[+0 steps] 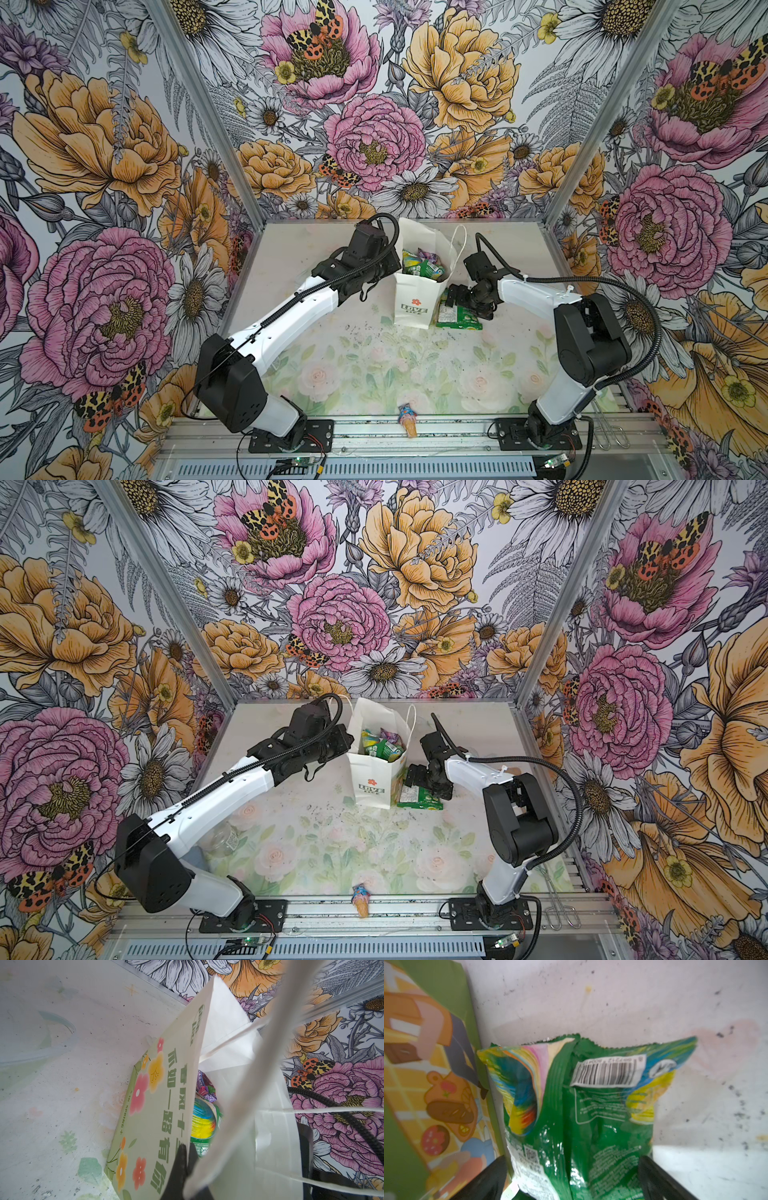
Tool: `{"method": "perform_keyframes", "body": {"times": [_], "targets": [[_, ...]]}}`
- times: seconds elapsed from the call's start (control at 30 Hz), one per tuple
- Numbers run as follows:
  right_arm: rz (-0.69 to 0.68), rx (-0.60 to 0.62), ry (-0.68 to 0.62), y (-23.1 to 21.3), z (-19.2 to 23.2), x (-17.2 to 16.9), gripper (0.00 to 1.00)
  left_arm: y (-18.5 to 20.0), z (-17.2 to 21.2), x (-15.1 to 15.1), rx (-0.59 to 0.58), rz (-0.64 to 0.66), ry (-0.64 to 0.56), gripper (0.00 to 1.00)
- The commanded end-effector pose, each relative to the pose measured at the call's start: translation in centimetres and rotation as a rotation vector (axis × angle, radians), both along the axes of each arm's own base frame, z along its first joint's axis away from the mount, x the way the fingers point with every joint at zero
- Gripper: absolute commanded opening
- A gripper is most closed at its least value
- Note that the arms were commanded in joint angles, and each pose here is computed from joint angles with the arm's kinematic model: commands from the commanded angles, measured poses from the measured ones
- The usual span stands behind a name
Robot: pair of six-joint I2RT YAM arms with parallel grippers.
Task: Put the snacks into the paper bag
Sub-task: 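Lower the right gripper onto the flat green chip bag and grasp it, then lift the flat green chip bag with the right gripper over the paper bag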
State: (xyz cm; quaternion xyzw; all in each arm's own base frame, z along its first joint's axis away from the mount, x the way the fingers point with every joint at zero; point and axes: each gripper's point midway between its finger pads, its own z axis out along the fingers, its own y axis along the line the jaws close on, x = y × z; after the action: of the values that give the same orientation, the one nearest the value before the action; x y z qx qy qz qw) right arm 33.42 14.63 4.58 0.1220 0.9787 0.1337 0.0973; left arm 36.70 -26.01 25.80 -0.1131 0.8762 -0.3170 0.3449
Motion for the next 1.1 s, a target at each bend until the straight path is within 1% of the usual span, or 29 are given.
{"method": "perform_keyframes", "body": {"times": [0.0, 0.2, 0.4, 0.6, 0.63, 0.9, 1.07], "targets": [[-0.001, -0.032, -0.027, 0.2, -0.1, 0.7, 0.99, 0.3, 0.4, -0.1, -0.017, 0.004, -0.007, 0.00], [0.003, -0.091, 0.009, -0.3, -1.5, 0.0, 0.92, 0.3, 0.4, -0.1, -0.018, 0.002, -0.005, 0.00], [0.016, -0.118, 0.042, -0.5, -2.8, -0.5, 0.84, 0.4, 0.3, -0.2, -0.016, 0.004, -0.004, 0.00], [0.032, -0.127, 0.039, -0.6, -2.8, -0.5, 0.70, 0.4, 0.2, -0.1, -0.016, 0.006, -0.003, 0.00], [0.033, -0.127, 0.036, -0.6, -2.7, -0.5, 0.70, 0.4, 0.2, -0.1, -0.016, 0.006, -0.003, 0.00], [0.037, -0.106, -0.002, -0.4, -1.2, -0.2, 0.45, 0.3, 0.3, -0.1, -0.018, 0.003, -0.002, 0.00], [0.037, -0.084, -0.038, -0.4, 0.5, 0.0, 0.34, 0.4, 0.3, -0.2, -0.017, 0.005, -0.004, 0.00]]}}
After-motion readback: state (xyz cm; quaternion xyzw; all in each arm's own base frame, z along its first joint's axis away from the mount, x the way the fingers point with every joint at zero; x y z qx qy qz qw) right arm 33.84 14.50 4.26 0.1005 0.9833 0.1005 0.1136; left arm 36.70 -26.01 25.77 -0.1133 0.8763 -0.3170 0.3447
